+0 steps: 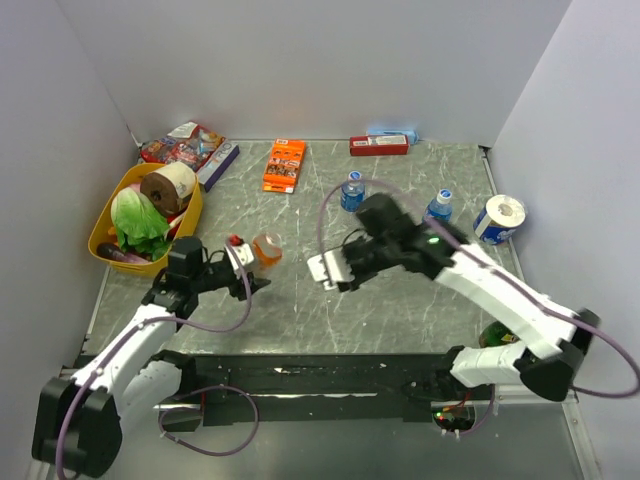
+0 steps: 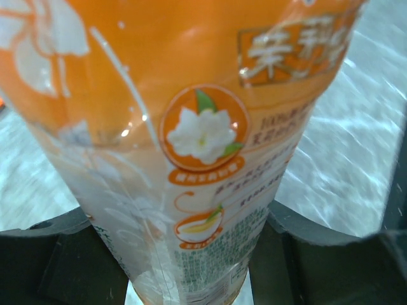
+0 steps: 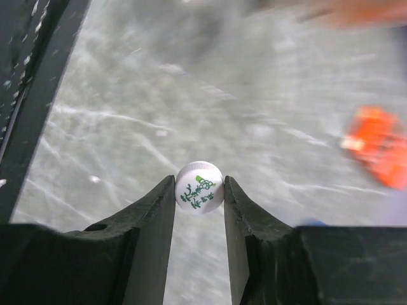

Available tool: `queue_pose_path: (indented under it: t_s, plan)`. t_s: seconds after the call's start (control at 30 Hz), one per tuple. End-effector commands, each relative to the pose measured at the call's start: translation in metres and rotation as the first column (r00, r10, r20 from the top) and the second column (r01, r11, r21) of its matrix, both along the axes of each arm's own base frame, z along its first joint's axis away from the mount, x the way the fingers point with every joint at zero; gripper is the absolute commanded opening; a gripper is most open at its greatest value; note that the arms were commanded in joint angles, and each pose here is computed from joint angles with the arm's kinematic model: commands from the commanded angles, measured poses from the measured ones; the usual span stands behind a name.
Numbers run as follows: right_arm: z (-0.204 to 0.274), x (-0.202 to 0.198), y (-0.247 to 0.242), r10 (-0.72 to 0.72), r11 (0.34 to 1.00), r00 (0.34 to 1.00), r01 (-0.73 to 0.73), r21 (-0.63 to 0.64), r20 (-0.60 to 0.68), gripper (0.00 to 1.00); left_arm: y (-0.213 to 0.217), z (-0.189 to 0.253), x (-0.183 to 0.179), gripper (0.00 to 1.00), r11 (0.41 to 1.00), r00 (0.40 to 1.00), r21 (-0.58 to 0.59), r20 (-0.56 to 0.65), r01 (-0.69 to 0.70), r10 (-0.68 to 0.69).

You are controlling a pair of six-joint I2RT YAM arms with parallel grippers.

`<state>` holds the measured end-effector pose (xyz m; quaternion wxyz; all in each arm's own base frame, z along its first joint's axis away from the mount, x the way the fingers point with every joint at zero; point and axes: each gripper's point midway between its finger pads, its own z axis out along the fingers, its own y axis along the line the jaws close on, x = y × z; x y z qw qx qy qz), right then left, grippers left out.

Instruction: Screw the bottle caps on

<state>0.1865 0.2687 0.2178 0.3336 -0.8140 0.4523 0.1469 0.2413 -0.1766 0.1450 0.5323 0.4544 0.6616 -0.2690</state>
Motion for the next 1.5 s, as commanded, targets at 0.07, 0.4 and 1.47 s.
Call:
queue_pose_path:
  t_s: [0.07, 0.4, 1.47]
  plan:
    - [0.095, -0.024, -0.022, -0.015, 0.994, 1.0, 0.013, 0.104, 0.019, 0.2, -0.04, 0.021, -0.01, 0.37, 0.947, 0.932, 0.046, 0.168, 0.317, -0.32]
    - [0.144, -0.005, 0.014, -0.033, 0.976, 0.999, 0.033, 0.213, -0.002, 0.21, -0.073, 0.018, -0.023, 0.13, 0.887, 0.879, 0.094, 0.126, 0.451, -0.46]
    - [0.111, -0.019, 0.037, 0.215, 0.971, 0.976, -0.217, 0.104, 0.032, 0.27, -0.095, 0.057, -0.017, 0.01, 0.897, 0.863, 0.066, 0.251, 0.437, -0.439]
